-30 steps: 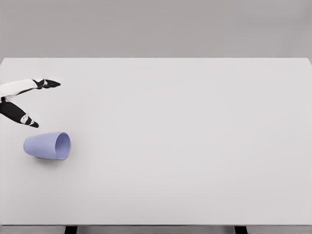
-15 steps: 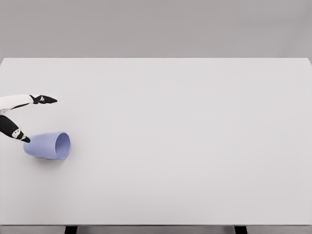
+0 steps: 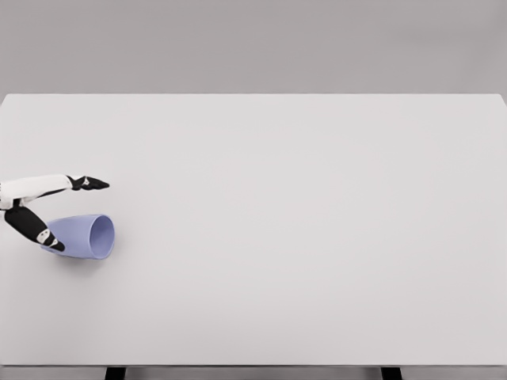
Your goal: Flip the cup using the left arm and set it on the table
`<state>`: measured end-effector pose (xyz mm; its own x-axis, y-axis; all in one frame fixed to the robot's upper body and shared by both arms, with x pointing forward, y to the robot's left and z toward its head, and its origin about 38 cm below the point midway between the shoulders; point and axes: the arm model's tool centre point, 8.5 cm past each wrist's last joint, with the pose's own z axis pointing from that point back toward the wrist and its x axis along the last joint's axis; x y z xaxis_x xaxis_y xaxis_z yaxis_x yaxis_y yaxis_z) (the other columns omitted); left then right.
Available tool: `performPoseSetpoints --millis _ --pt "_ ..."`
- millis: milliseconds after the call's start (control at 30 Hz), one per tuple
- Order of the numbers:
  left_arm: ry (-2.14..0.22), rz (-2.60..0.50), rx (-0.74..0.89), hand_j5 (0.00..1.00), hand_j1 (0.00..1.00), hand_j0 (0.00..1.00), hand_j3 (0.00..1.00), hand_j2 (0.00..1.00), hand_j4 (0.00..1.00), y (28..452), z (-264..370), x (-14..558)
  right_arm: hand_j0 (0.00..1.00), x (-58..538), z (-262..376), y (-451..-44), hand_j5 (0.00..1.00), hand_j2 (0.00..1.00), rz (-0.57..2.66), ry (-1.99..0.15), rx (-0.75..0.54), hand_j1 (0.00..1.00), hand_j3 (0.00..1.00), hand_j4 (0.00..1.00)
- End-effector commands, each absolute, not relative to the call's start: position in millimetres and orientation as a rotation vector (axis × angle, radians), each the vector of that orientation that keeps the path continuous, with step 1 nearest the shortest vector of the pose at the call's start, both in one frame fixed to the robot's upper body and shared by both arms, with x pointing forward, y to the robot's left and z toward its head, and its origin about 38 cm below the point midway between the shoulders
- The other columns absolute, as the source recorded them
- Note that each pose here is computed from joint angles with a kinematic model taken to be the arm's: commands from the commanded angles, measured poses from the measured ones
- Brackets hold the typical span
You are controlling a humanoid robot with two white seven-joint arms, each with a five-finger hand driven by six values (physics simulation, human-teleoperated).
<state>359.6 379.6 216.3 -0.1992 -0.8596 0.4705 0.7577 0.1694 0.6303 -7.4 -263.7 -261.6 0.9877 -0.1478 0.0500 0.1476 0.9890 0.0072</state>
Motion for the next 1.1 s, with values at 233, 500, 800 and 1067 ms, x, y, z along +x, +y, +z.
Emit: performPoseSetpoints --millis 233,500,800,1067 --pt "-0.982 -1.460 0.101 1.00 1.00 1.00 1.00 1.00 1.00 373.1 204.4 357.6 1.00 -7.4 -261.6 -263.7 1.00 1.00 -0.148 -0.050 0.004 1.00 1.00 1.00" --pt "-0.932 -1.457 0.086 1.00 1.00 1.00 1.00 1.00 1.00 372.5 188.4 351.6 1.00 -7.4 -261.6 -263.7 1.00 1.00 -0.148 -0.050 0.004 1.00 1.00 1.00" --pt "-0.892 -1.449 0.130 1.00 1.00 1.00 1.00 1.00 1.00 376.0 184.1 353.0 1.00 -7.4 -261.6 -263.7 1.00 1.00 -0.148 -0.050 0.004 1.00 1.00 1.00" --pt "-0.896 -1.459 0.143 1.00 1.00 1.00 1.00 1.00 1.00 368.6 178.3 355.7 1.00 -7.4 -261.6 -263.7 1.00 1.00 -0.149 -0.051 0.004 1.00 1.00 1.00"
